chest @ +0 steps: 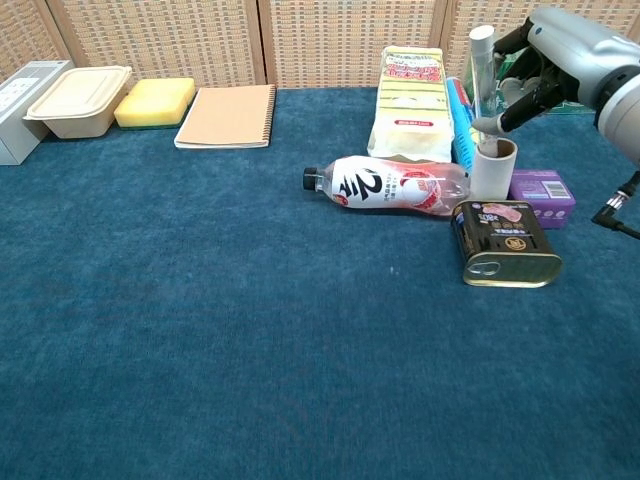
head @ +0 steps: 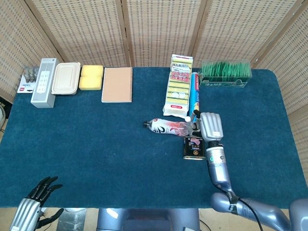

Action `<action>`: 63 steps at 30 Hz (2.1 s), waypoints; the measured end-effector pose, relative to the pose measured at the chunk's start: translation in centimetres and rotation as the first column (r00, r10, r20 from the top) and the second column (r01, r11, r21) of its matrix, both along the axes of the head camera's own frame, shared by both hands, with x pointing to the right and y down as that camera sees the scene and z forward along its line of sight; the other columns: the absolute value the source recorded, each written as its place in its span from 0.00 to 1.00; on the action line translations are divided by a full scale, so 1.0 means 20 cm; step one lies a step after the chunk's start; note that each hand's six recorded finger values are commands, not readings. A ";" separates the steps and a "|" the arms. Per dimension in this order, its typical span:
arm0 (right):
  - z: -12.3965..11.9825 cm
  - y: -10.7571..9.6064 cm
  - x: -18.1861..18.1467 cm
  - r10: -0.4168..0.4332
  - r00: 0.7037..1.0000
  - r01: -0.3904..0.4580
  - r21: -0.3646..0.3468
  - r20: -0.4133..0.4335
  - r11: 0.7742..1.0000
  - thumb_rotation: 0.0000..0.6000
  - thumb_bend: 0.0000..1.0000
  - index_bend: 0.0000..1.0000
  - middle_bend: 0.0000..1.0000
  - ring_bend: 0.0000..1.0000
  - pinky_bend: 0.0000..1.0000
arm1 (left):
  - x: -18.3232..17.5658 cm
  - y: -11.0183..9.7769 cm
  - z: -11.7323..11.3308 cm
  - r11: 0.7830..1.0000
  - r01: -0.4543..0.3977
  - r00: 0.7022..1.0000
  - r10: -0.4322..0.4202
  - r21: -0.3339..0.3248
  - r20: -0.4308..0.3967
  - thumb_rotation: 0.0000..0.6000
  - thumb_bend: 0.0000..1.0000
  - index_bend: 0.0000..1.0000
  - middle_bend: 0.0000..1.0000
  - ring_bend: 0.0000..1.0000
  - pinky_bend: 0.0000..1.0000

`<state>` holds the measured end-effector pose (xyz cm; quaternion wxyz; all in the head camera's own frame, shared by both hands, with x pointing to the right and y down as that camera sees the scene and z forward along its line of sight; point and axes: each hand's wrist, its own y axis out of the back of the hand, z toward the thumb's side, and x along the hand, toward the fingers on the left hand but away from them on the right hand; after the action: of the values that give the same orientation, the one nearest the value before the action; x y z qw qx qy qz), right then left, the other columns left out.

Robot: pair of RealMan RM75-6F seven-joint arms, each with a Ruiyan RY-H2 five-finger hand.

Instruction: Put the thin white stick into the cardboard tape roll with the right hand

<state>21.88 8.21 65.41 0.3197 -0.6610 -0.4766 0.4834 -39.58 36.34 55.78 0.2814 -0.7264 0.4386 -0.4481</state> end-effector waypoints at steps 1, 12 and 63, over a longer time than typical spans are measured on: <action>0.00 0.00 0.00 0.000 1.000 0.000 0.000 0.001 1.000 1.00 0.35 0.67 0.81 0.82 0.58 | 0.00 0.00 0.00 1.000 0.000 1.000 0.000 0.000 0.000 1.00 0.18 0.23 0.15 0.10 0.26; -0.03 -0.01 0.01 -0.004 1.000 0.004 -0.006 -0.008 1.000 1.00 0.35 0.69 0.83 0.83 0.58 | 0.00 0.00 0.00 1.000 0.000 1.000 0.000 0.000 0.000 1.00 0.18 0.24 0.15 0.10 0.26; -0.49 -0.05 0.07 -0.120 0.979 0.113 -0.050 -0.167 0.992 1.00 0.35 0.69 0.86 0.86 0.60 | -0.04 -0.03 -0.03 1.000 0.010 1.000 -0.009 0.024 -0.024 1.00 0.18 0.24 0.15 0.10 0.26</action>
<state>23.25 7.17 55.58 0.3737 -0.6506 -0.3982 0.5277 -40.31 35.77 55.14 0.2826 -0.7263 0.4507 -0.4353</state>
